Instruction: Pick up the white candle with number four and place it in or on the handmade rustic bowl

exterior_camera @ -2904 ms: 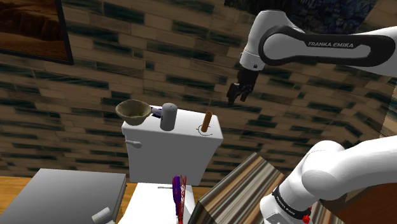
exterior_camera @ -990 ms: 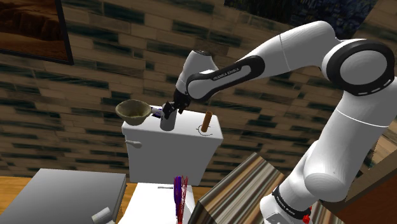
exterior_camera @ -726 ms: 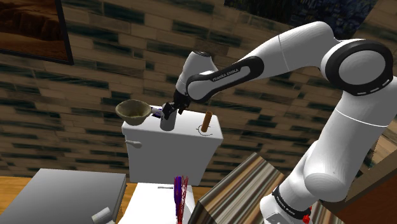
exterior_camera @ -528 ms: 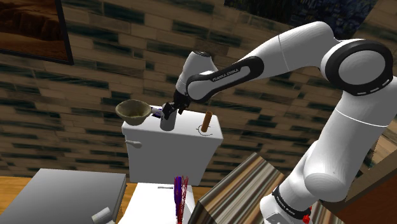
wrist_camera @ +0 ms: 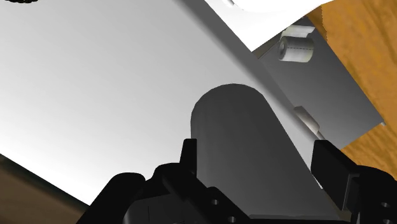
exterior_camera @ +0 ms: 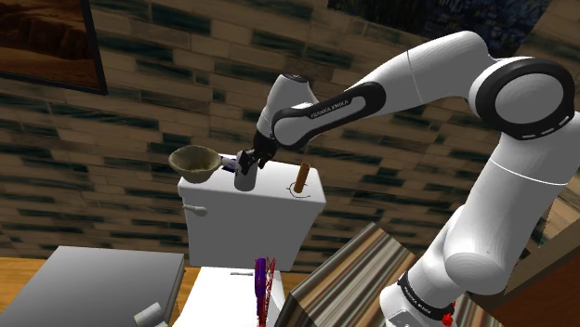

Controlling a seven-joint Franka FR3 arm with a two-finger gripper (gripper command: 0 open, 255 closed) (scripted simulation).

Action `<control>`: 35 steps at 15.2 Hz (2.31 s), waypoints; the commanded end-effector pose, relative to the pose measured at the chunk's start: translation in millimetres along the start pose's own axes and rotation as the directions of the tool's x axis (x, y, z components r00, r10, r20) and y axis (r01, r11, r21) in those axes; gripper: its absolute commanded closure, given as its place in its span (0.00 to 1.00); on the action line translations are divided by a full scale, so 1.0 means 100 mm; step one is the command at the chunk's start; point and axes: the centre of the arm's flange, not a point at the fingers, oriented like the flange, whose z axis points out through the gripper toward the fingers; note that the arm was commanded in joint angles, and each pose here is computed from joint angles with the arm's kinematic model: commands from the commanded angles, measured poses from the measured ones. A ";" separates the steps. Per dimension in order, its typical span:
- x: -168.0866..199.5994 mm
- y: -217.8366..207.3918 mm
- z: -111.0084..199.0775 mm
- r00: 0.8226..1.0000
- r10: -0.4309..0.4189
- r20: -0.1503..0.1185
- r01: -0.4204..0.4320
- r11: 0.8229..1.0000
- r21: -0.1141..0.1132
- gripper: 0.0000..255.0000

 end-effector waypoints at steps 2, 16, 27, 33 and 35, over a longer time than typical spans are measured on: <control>0.00 0.00 0.01 1.000 0.000 0.001 0.000 1.000 0.000 1.00; 0.15 -0.04 -0.71 1.000 0.000 0.001 0.000 1.000 0.000 1.00; 0.27 -0.08 -1.28 1.000 0.000 0.001 0.000 1.000 0.000 1.00; 0.33 -0.10 -1.59 1.000 0.000 0.001 0.000 1.000 0.000 1.00; 0.35 -0.10 -1.69 1.000 0.000 0.001 0.000 1.000 0.000 1.00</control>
